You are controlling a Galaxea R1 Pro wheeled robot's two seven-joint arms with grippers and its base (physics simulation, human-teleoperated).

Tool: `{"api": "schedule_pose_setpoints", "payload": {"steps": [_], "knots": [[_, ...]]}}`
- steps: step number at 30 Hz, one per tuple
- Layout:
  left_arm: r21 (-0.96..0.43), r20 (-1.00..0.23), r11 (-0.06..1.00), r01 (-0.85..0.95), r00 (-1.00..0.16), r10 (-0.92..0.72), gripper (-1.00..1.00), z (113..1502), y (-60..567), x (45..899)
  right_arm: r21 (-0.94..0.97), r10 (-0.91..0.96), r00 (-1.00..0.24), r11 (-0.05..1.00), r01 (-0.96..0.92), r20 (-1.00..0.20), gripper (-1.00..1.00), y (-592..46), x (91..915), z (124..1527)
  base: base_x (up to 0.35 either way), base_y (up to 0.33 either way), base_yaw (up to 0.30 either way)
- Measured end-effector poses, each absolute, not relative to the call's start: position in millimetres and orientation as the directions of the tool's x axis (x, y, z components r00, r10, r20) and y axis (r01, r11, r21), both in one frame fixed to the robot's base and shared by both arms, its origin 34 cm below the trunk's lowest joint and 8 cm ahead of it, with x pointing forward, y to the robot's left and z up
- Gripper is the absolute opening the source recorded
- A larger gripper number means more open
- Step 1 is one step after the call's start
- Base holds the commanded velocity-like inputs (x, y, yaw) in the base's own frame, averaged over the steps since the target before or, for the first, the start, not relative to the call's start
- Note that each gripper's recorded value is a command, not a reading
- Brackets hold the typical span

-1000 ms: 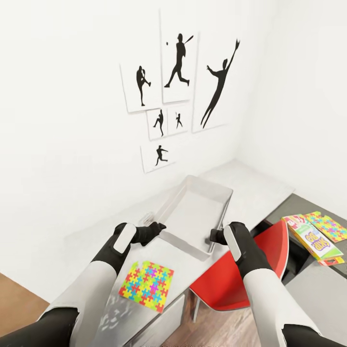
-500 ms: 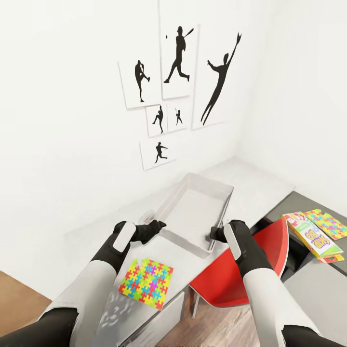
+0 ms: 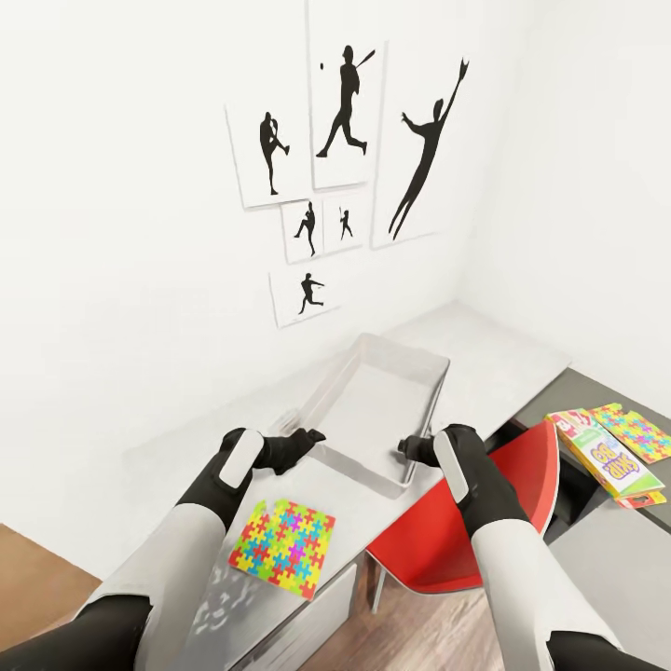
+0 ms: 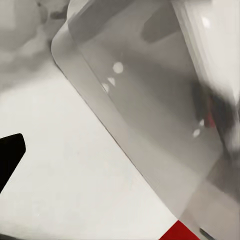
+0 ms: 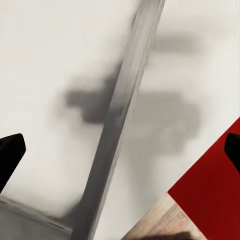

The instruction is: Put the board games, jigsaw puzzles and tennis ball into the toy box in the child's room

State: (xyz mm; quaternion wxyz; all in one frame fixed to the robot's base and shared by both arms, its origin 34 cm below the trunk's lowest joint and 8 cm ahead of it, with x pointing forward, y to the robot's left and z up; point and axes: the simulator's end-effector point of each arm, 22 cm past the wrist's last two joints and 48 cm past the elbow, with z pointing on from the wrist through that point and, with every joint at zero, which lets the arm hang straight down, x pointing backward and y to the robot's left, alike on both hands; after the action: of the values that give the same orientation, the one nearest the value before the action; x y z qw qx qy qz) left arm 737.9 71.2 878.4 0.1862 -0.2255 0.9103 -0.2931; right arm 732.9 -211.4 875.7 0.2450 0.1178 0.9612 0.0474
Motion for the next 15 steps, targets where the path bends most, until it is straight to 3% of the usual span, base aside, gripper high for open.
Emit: {"api": "schedule_pose_setpoints", "payload": {"steps": [15], "knots": [[-0.605,-0.209,0.741,-0.292,-0.839,-0.502,1.00,879.9,71.1,733.3,0.167,0.258,-0.860,0.965,0.204,-0.440,1.00,-204.3,727.8,873.2,0.000,0.000,-0.051]]}}
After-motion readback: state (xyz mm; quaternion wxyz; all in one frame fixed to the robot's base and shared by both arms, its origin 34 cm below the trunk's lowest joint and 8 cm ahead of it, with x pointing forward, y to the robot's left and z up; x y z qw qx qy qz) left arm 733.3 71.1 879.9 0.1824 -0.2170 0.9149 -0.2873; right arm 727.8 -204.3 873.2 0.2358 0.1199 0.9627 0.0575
